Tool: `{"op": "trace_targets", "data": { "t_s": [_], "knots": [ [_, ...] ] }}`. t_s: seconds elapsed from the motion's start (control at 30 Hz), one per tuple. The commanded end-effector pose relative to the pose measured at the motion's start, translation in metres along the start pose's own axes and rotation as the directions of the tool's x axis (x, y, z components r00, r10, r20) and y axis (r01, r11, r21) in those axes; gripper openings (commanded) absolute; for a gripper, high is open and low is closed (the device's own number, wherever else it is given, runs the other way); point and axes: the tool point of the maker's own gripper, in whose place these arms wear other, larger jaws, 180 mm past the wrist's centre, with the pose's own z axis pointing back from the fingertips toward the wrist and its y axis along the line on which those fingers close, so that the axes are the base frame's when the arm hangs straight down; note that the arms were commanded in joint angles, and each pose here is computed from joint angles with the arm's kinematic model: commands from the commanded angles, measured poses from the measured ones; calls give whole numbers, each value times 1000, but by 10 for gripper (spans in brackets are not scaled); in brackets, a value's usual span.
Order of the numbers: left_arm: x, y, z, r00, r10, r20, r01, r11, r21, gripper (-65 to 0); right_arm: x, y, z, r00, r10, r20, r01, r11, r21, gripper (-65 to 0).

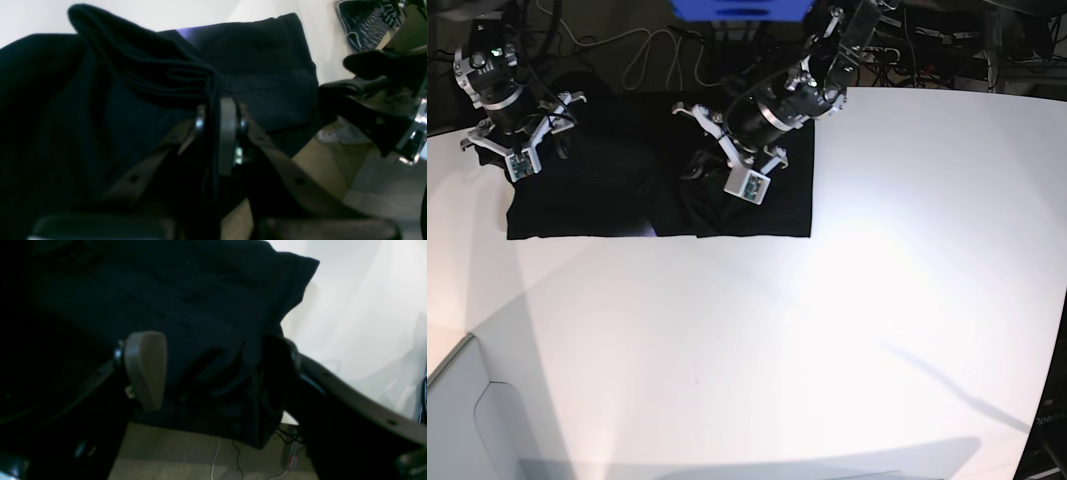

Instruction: Fold the T-shirt properly

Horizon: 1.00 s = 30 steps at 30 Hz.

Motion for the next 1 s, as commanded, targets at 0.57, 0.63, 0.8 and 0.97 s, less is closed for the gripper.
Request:
{"op": "trace_targets", "data": {
  "t_s": [0.57,0.63,0.8,0.97],
  "knots": [
    [14,-9,2,999,-10,42,12,999,-34,-247,11,-3,4,999,20,39,-20,1000,-5,-215],
    [14,-6,3,999,-10,42,11,1000,-27,-247,16,-4,3,998,19,51,-19,1000,-10,-215],
    [10,29,19,999,-29,29,27,998,57,-247,28,-4,6,996,26,88,-25,1000,-16,-211],
    [24,83,56,997,-29,77,12,976,217,-247,43,-11,3,992,21,122,-17,999,-37,-208]
  ]
}}
